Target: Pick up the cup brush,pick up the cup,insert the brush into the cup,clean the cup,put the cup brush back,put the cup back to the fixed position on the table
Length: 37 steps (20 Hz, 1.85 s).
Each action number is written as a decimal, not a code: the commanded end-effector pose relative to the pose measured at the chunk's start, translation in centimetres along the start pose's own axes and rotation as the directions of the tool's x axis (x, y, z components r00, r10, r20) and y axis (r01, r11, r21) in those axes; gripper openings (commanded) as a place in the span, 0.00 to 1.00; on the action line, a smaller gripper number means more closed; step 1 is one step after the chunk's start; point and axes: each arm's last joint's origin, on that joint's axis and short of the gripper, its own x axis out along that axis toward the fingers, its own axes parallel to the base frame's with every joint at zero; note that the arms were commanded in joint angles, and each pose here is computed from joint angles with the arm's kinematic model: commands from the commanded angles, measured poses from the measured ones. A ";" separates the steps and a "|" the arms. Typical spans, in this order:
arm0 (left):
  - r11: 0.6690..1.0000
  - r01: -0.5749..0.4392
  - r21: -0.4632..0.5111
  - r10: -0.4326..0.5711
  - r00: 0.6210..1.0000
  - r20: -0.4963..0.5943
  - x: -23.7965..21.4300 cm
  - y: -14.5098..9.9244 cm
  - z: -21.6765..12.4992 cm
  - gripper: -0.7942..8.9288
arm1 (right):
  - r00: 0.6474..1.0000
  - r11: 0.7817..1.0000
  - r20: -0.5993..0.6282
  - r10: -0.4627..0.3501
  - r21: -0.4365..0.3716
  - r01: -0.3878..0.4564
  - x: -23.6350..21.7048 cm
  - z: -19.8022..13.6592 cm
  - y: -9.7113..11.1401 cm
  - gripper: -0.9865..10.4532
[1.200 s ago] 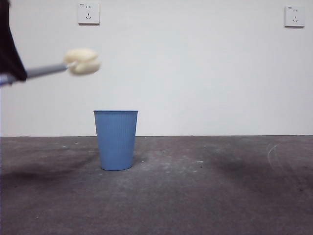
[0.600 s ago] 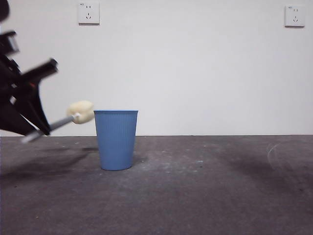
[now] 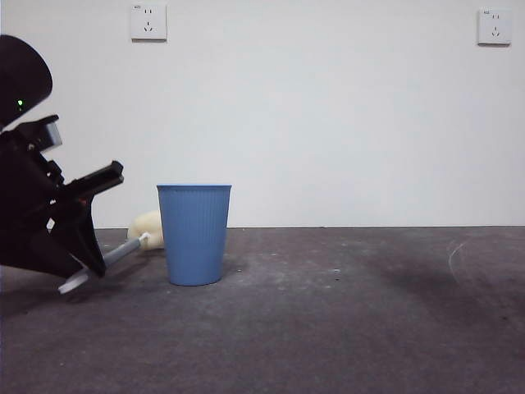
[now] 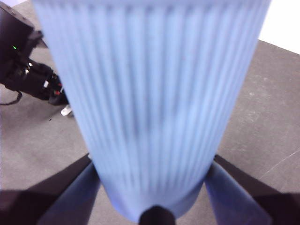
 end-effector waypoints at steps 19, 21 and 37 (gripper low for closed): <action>0.995 -0.096 0.027 0.100 0.981 -0.167 1.4 -0.8 -1.6 0.42 | 0.998 1.000 -0.052 0.027 0.007 -0.027 0.8 -0.2 0.5 0.08; 0.994 -0.102 0.026 0.105 0.978 -0.177 1.0 -0.8 -1.7 0.48 | 0.998 1.000 -0.050 0.027 0.008 -0.027 0.8 -0.2 0.5 0.08; 0.974 0.131 0.185 -0.164 0.971 0.176 -16.1 -3.1 -1.0 0.47 | 0.960 0.988 0.234 -0.155 0.037 0.151 6.3 -1.4 -0.1 0.08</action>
